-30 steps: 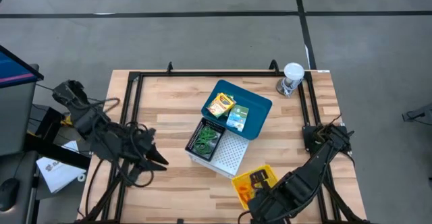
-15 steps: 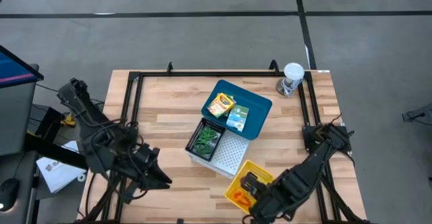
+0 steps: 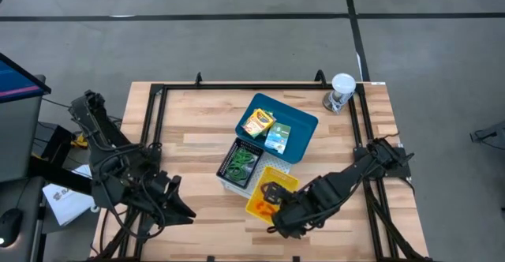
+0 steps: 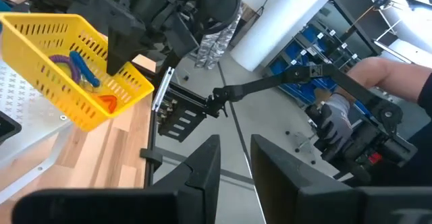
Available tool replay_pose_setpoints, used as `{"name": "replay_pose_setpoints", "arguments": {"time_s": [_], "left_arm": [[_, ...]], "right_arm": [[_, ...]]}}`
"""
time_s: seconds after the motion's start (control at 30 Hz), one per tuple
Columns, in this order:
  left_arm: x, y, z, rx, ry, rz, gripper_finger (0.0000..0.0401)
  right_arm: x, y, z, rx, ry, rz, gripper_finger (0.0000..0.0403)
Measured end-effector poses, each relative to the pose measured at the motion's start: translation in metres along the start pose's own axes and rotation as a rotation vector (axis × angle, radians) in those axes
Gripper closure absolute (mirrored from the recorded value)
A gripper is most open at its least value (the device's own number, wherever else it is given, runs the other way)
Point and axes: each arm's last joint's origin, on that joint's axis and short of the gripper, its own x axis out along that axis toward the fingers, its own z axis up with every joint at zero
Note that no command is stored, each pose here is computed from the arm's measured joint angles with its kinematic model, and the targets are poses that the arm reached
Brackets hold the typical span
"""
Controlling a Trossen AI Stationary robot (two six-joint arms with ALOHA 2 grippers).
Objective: Pick & Place Office Desk Supplies
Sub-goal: Put the yellow bin on the shelf
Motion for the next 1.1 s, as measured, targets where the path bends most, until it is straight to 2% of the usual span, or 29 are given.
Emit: {"name": "replay_pose_setpoints", "arguments": {"time_s": [0.2,0.37,0.83,1.1], "left_arm": [[-0.001,-0.001,-0.001,0.005,0.003,-0.004,0.0324],[-0.001,-0.001,-0.001,0.027,0.003,-0.004,0.0324],[-0.001,0.001,-0.002,0.044,0.02,0.01,0.0324],[-0.001,0.001,-0.002,0.044,0.02,0.011,0.0324]], "right_arm": [[0.0,-0.003,-0.002,-0.054,-0.014,0.016,0.0403],[0.0,-0.01,-0.005,-0.016,-0.08,0.067,0.0403],[0.007,-0.037,-0.025,0.07,-0.086,0.058,0.0403],[0.005,-0.032,-0.02,0.15,-0.085,0.054,0.0403]]}}
